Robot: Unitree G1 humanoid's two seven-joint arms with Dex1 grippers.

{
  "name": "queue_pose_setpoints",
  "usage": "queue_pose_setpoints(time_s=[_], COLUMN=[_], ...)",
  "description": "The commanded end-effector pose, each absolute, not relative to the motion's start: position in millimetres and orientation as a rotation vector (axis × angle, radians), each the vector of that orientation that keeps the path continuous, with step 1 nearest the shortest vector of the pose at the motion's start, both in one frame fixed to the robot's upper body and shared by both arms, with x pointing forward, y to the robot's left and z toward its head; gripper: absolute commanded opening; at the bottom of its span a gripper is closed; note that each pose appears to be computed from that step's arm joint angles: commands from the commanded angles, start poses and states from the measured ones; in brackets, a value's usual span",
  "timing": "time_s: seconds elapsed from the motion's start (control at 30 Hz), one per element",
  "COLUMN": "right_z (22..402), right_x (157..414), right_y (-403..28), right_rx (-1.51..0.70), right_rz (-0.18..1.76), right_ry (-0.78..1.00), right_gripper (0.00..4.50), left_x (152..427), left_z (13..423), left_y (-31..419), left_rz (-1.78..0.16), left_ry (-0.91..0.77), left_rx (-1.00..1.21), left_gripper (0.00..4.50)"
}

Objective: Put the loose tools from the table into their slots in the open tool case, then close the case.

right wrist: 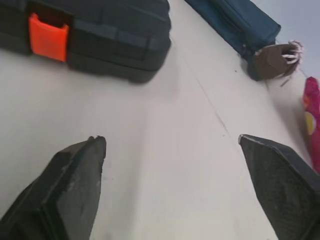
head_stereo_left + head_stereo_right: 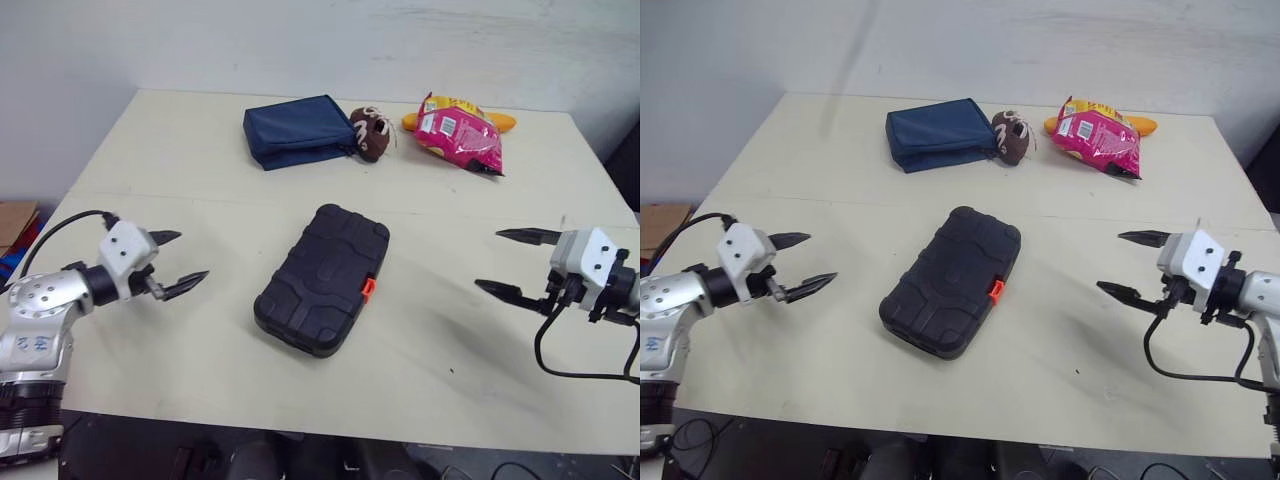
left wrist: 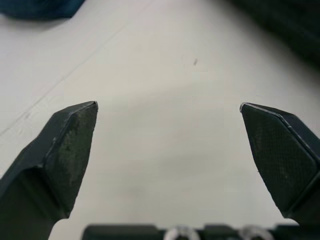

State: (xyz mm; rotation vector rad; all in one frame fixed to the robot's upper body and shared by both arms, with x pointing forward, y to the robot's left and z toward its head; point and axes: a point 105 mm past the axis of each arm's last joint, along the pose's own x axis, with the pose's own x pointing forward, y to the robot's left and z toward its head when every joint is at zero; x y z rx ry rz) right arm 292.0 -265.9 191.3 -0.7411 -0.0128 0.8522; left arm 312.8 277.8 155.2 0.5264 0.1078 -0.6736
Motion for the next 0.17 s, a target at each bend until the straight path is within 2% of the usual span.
queue_pose_setpoints(time_s=[0.03, 0.17], right_z=[207.6, 204.2], right_x=[294.8, 300.1], right_y=[-278.8, -273.4], right_rx=[-0.802, -0.795], right_rz=[0.793, 0.796], right_ry=[-0.063, -0.088], right_gripper=[4.50, 4.50], left_x=[303.0, 304.2], left_z=[158.5, 160.1], left_y=[301.8, 298.4], left_rz=[-0.595, -0.586], left_ry=[0.081, 0.040], left_rx=[0.553, 0.550], left_gripper=[4.43, 4.43])
